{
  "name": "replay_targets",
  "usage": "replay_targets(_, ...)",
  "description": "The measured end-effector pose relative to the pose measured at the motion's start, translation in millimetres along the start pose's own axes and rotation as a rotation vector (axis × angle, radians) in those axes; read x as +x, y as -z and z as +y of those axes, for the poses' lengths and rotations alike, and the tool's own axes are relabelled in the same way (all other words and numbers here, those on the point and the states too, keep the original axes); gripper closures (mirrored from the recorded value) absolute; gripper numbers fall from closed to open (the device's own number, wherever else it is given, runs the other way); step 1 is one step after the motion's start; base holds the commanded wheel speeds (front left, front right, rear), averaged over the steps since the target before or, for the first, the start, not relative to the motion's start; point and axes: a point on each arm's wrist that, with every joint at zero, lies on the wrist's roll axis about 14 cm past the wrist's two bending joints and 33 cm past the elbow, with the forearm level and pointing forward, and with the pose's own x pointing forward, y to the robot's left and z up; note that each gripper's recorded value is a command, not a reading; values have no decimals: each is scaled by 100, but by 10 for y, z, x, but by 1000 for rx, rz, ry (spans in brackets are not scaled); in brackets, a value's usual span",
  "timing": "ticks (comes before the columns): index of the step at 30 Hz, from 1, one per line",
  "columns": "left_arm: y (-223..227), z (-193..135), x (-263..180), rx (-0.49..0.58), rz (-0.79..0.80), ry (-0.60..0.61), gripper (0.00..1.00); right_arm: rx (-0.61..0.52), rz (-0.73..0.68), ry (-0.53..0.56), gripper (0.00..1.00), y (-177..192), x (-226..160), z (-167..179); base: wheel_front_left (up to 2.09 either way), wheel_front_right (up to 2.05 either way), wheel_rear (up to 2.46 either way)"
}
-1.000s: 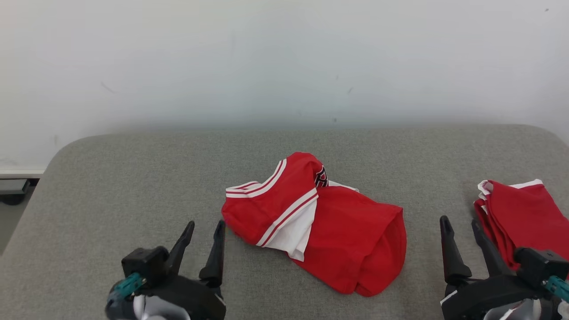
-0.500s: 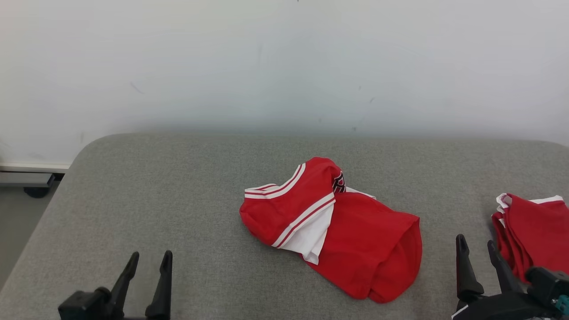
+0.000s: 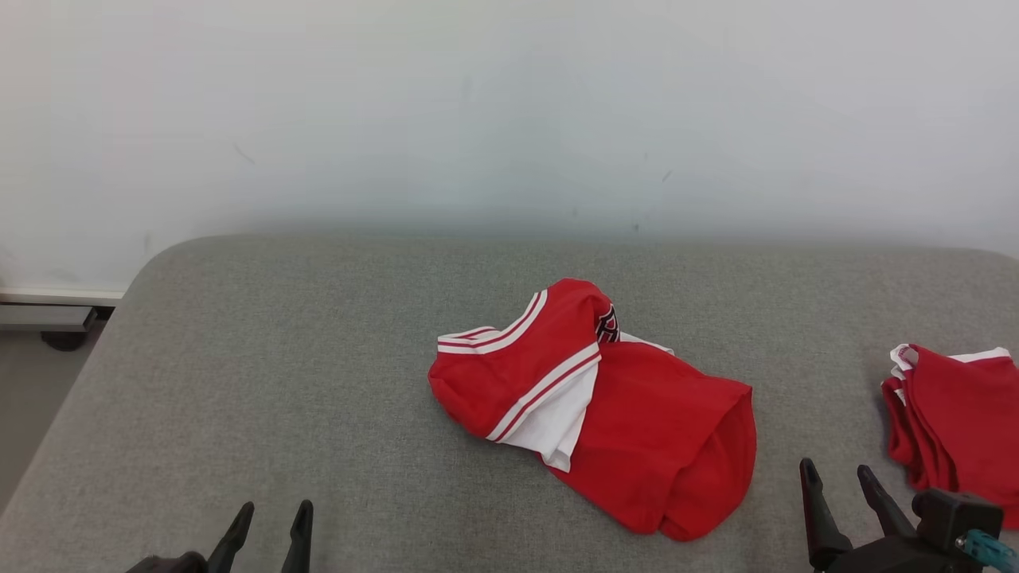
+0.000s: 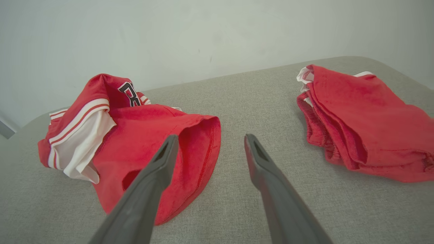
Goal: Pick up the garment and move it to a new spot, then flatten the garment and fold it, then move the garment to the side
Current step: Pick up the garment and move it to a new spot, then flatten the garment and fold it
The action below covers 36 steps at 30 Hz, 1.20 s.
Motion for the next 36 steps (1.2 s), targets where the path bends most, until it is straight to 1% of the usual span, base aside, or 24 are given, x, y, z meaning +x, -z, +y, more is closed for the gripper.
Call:
replay_targets(10,41,-87,74,-9,49,12,0,-14,44,16,0,67,-9,-55,0,0,0)
replay_targets(16,24,-114,102,16,61,23,0,-11,54,29,0,81,-7,-80,0,0,0)
replay_targets(23,41,-165,122,14,83,37,0,-13,58,24,0,74,15,-47,0,0,0)
replay_targets(27,82,-287,148,15,107,76,0,-13,45,9,0,12,49,20,0,0,0)
replay_targets(36,249,-741,269,2,184,208,0,-5,60,72,0,60,-74,-173,0,0,0)
